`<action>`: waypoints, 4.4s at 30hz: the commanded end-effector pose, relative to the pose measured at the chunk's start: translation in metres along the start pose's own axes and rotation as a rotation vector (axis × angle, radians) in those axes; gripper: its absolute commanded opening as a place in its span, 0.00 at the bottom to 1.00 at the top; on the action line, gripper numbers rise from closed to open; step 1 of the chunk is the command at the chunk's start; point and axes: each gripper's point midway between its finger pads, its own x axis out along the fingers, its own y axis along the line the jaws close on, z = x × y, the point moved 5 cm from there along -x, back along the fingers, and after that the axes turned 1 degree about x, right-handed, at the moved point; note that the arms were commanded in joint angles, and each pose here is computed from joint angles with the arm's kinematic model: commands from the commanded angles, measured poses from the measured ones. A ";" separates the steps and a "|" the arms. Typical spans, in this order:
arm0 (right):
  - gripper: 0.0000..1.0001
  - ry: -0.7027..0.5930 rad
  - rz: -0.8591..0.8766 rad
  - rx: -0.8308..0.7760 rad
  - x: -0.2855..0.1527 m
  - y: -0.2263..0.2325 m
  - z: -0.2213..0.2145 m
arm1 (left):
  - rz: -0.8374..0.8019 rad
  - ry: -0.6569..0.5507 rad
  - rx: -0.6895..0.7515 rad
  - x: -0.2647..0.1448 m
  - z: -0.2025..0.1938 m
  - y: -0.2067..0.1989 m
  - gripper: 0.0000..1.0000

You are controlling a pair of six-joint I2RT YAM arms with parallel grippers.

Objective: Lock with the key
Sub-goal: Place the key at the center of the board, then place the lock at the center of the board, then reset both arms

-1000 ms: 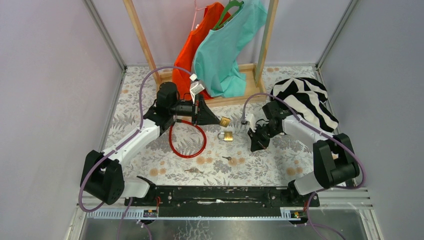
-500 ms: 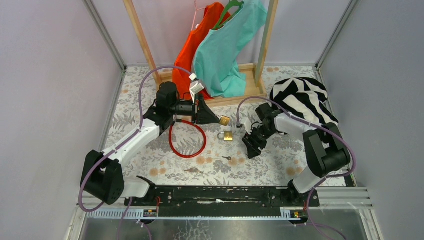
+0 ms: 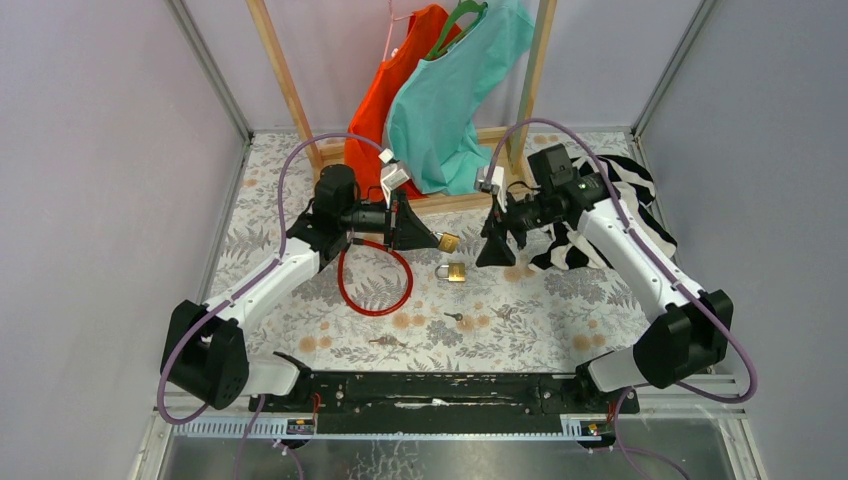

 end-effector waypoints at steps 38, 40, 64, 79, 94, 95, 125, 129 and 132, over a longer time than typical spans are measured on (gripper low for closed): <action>0.00 -0.049 0.140 -0.081 0.028 0.037 0.063 | -0.002 -0.008 0.070 -0.002 0.001 -0.007 0.21; 0.00 -0.025 0.109 -0.083 0.027 0.034 0.054 | -0.004 -0.007 0.075 -0.003 0.001 -0.008 0.30; 0.06 0.288 -0.116 0.193 0.024 -0.039 -0.098 | 0.083 -0.016 0.084 -0.011 0.002 -0.001 1.00; 0.13 0.393 -0.135 0.299 0.051 -0.079 -0.131 | 0.080 -0.023 0.095 -0.015 0.004 -0.003 1.00; 0.41 0.409 -0.187 0.316 0.043 -0.105 -0.140 | 0.106 -0.033 0.084 -0.017 0.006 -0.001 1.00; 0.44 0.410 -0.190 0.316 0.042 -0.106 -0.140 | 0.107 -0.034 0.085 -0.017 0.006 -0.001 1.00; 0.99 0.334 -0.631 0.164 -0.052 -0.125 -0.044 | 0.620 -0.230 0.104 -0.083 0.051 0.035 1.00; 0.99 0.304 -0.729 0.170 -0.070 -0.125 -0.029 | 0.826 -0.306 0.134 -0.115 0.068 0.042 1.00; 0.99 0.303 -0.829 0.153 -0.086 -0.126 -0.021 | 1.013 -0.354 0.172 -0.141 0.079 0.044 1.00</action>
